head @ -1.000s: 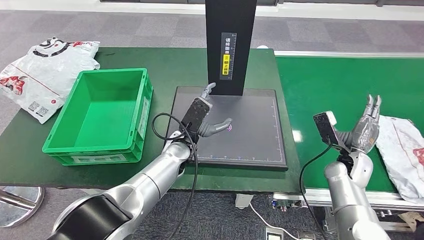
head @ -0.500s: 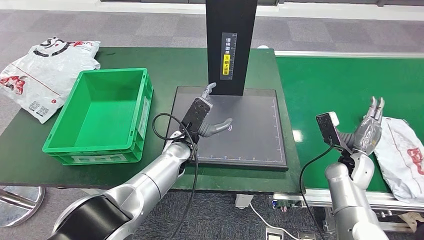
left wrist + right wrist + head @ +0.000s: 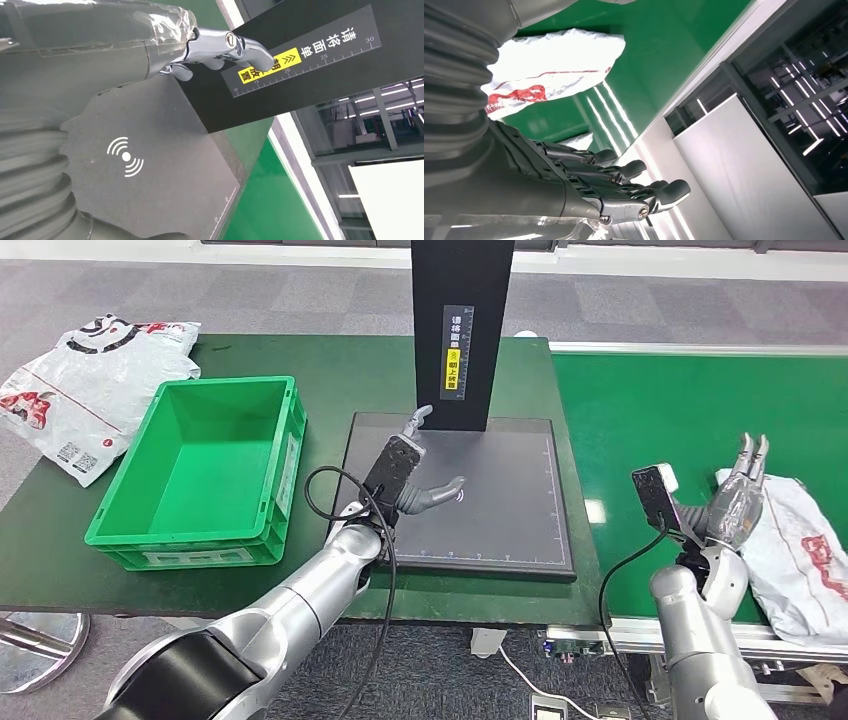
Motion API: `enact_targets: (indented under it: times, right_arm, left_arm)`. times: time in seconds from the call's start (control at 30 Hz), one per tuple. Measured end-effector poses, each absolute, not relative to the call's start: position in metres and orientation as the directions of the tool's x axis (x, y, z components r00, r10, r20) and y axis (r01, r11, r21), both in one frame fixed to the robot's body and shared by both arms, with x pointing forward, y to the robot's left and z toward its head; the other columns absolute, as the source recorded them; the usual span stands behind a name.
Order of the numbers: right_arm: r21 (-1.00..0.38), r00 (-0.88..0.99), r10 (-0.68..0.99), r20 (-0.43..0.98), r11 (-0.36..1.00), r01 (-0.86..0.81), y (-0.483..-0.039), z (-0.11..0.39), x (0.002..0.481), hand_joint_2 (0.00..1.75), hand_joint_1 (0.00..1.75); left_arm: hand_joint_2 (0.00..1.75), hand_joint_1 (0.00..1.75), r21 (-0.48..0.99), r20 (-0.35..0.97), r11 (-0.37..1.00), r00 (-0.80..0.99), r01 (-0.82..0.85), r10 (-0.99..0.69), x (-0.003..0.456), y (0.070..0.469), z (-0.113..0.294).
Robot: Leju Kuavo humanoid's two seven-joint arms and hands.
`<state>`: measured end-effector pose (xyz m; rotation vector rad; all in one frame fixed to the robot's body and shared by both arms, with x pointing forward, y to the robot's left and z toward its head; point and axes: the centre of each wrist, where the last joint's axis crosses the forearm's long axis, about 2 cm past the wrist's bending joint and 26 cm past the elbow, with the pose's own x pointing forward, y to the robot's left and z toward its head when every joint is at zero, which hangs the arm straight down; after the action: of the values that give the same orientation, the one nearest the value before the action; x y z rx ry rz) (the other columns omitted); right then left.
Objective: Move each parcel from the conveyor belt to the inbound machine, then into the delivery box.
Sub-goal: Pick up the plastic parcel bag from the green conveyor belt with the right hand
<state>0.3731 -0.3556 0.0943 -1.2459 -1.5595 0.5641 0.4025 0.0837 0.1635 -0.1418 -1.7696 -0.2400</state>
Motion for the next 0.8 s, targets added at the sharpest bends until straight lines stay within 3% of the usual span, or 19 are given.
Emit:
enact_targets:
  times: [0.8]
  right_arm:
    - [-0.830, 0.054, 0.908, 0.415, 0.354, 0.430, -0.3554, 0.0942, 0.3731, 1.75, 0.00]
  left_arm:
    - [1.75, 0.00, 0.083, 0.977, 0.971, -0.211, 0.226, -0.034, 0.4023, 0.0832, 0.1636]
